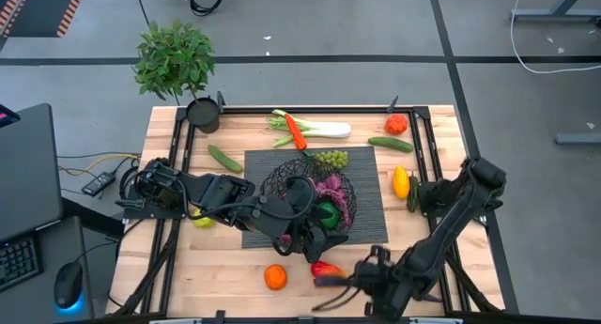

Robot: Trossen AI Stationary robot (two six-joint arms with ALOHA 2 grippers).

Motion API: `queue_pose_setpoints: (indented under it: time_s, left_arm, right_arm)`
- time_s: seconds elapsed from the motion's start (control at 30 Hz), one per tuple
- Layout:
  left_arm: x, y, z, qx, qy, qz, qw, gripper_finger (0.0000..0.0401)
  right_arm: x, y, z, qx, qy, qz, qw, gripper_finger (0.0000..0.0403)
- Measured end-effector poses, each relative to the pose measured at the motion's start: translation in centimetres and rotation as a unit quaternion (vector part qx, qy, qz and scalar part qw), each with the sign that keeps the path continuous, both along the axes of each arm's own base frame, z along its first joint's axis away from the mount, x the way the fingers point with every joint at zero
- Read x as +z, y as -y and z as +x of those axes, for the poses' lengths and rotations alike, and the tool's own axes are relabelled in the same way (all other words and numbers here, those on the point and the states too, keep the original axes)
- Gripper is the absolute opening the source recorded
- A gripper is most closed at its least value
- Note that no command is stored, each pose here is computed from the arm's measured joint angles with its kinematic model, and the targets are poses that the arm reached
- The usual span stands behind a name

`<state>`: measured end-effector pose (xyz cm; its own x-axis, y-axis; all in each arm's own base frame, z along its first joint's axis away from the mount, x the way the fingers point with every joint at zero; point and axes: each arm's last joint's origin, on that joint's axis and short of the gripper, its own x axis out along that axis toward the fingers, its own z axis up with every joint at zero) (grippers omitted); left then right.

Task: Build produce basket
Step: Put the left purple eggplant into the black wire basket

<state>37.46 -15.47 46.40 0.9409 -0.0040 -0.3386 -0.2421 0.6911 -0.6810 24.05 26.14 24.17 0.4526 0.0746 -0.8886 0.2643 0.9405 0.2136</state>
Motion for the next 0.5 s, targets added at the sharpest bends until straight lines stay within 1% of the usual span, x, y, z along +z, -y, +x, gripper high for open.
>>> queue_pose_setpoints:
  time_s: [0.13,0.27,0.4,0.5]
  left_arm:
    - [0.6,-0.3,0.0,-0.001,0.02,0.003,1.0,0.0389]
    - [1.6,-0.9,0.0,-0.002,0.052,0.016,0.999,0.0389]
    - [2.8,-1.7,-0.5,-0.016,0.078,0.035,0.996,0.0389]
    - [3.6,-2.8,-1.1,-0.03,0.086,0.054,0.994,0.0389]
  right_arm:
    - [2.6,3.6,0.2,-0.05,0.017,-0.033,0.998,0.0044]
    - [3.8,7.1,1.9,-0.06,0.029,-0.064,0.996,0.0044]
    - [4.0,10.2,3.9,-0.06,0.013,-0.061,0.996,0.0047]
    - [3.9,12.3,5.0,-0.074,-0.001,-0.053,0.996,0.0064]
